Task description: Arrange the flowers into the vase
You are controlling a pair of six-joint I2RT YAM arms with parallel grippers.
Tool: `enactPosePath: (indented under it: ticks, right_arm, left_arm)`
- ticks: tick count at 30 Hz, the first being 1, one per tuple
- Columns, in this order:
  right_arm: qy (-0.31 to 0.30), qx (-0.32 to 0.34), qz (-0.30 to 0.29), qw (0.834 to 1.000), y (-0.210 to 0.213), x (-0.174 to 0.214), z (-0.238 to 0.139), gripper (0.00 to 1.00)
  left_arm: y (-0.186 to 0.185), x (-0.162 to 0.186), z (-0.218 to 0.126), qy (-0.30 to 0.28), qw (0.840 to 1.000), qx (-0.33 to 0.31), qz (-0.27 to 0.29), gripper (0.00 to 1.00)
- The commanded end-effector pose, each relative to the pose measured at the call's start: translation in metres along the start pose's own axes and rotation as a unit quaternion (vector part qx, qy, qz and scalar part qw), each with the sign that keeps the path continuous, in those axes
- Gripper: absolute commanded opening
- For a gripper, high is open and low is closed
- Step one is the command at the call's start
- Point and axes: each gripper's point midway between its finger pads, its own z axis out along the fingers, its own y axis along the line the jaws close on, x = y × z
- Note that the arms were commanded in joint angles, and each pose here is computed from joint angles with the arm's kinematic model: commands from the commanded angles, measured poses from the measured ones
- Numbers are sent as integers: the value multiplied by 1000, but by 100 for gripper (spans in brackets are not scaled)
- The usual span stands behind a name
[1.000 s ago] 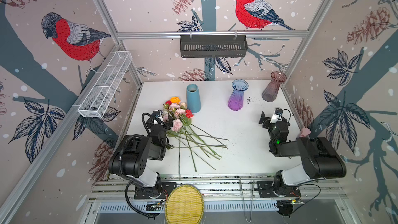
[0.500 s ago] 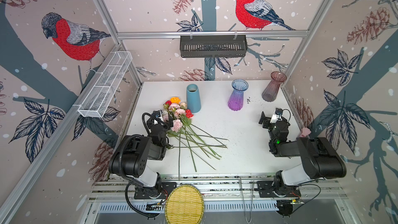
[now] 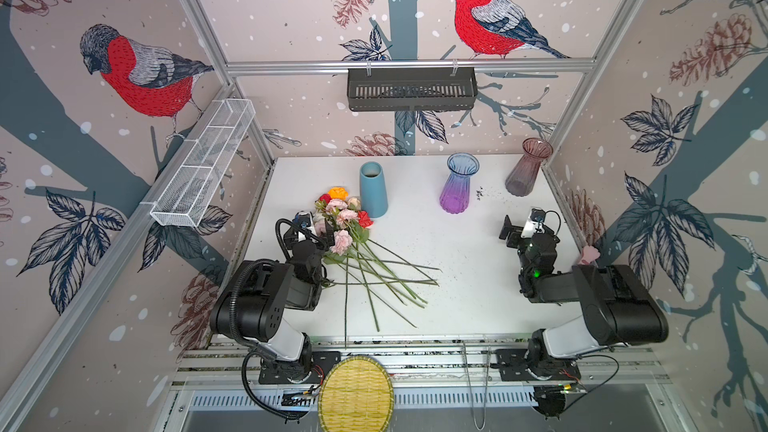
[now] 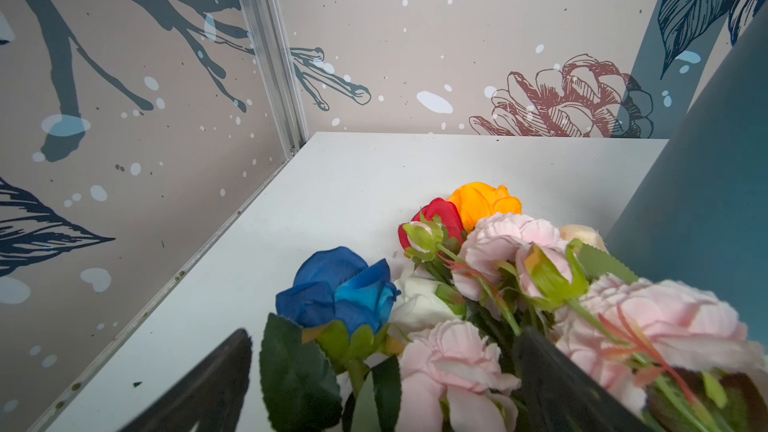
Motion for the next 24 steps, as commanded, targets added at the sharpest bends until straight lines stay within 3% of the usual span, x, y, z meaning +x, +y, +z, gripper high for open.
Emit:
enactPosePath:
  ticks: [1,3,6,8,10,12,13,15,18,21,24]
  right_arm:
    - [-11,0,3,1000,-2,-6,0,99]
    - [-11,-4,10,1000,-4,-6,-1,99]
    - [-13,1,6,1000,-3,-8,0,99]
    - [-38,78,12,996,-19,-21,-7,99]
    - [-15,140,5,990,-27,-38,-10,99]
    - [9,126,36,991,-20,-65,0,99]
    - [26,125,76,989,-21,-74,5,99]
    - [50,122,163,978,-28,-98,16,99]
    - [113,43,227,966,-27,-122,37,99]
    - [146,76,238,957,-44,-146,43,99]
    - [144,99,268,947,-61,-170,47,99]
  left_arm:
    - [3,-13,-1,-27,1000,-6,-7,98]
    - [13,-12,3,-20,999,-34,-22,98]
    - [18,-13,4,-22,999,-25,-37,98]
    - [21,-21,-4,-32,998,-31,-37,97]
    - [33,-41,-9,-33,995,-88,-40,97]
    - [37,-73,-17,-55,990,-118,-58,97]
    - [29,-94,-21,-70,990,-96,-71,97]
    - [-5,-130,-29,-83,991,12,-106,98]
    - [-62,-160,-52,-59,967,166,-186,98]
    - [-136,-150,-91,-20,944,288,-161,98]
    - [-174,-131,-124,-5,922,359,-146,98]
